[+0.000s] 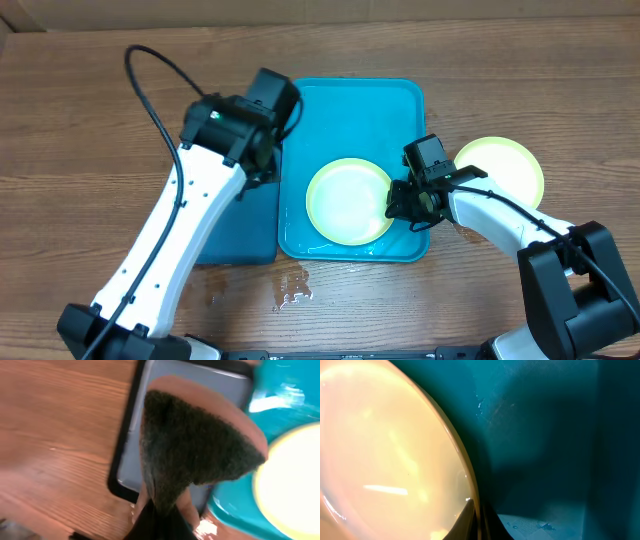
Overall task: Clean dirty plates on tray and stack at the side
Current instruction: 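Drop the sponge into the basin with the left gripper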
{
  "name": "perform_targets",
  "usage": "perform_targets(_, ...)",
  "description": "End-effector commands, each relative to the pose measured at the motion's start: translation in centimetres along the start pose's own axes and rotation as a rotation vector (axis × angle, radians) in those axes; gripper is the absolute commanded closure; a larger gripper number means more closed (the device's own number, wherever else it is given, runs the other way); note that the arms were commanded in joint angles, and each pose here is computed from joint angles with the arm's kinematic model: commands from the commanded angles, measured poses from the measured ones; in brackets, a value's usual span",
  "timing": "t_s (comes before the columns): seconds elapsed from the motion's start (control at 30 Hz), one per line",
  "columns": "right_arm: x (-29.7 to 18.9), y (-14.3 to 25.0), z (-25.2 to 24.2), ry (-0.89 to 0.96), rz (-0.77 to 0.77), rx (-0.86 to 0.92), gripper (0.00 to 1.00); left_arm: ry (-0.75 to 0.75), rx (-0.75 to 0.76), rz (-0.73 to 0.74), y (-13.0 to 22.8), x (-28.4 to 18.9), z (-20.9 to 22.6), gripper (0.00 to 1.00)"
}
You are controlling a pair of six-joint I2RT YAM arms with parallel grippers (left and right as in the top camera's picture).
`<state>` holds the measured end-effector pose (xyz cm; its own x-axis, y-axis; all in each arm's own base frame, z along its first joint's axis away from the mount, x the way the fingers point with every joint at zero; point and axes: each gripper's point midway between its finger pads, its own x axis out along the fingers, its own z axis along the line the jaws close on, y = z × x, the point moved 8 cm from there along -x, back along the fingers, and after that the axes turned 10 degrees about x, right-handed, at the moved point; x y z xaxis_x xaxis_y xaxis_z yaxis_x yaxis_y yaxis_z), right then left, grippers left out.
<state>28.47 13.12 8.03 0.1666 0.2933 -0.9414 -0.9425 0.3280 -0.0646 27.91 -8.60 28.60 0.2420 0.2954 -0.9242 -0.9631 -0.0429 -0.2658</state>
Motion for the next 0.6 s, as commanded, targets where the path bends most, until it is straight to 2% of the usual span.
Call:
perform_targets(0.0, 0.4, 0.2, -0.8, 0.056, -0.004, -0.005, 0.96, -0.128, -0.013, 0.086, 1.0, 5.7, 0.9, 0.96)
perform_targets(0.13, 0.4, 0.2, -0.8, 0.058, -0.001, -0.004, 0.95, 0.007, -0.042, 0.181, 3.2, 11.5, -0.9, 0.96)
perform_targets(0.27, 0.4, 0.3, -0.9, 0.064, 0.005, -0.003, 0.93, 0.135, -0.057, 0.22, 4.1, 13.6, -2.0, 0.92)
perform_targets(0.3, 0.4, 0.4, -0.9, 0.066, 0.007, -0.003, 0.96, 0.143, -0.067, 0.208, 3.7, 13.4, -1.9, 0.72)
perform_targets(0.33, 0.4, 0.4, -0.9, 0.066, 0.007, -0.005, 0.96, 0.145, -0.069, 0.203, 3.5, 13.2, -1.8, 0.58)
perform_targets(0.4, 0.3, 0.3, -0.9, 0.065, 0.006, -0.007, 0.96, 0.146, -0.061, 0.198, 3.0, 12.3, -1.5, 0.42)
perform_targets(0.43, 0.2, 0.3, -0.8, 0.066, 0.009, -0.015, 0.96, 0.147, -0.051, 0.197, 2.7, 11.6, -1.3, 0.39)
perform_targets(0.57, -1.4, -0.3, 0.3, 0.079, 0.025, -0.05, 0.96, 0.146, -0.052, 0.166, 1.0, 8.1, 0.3, 0.39)
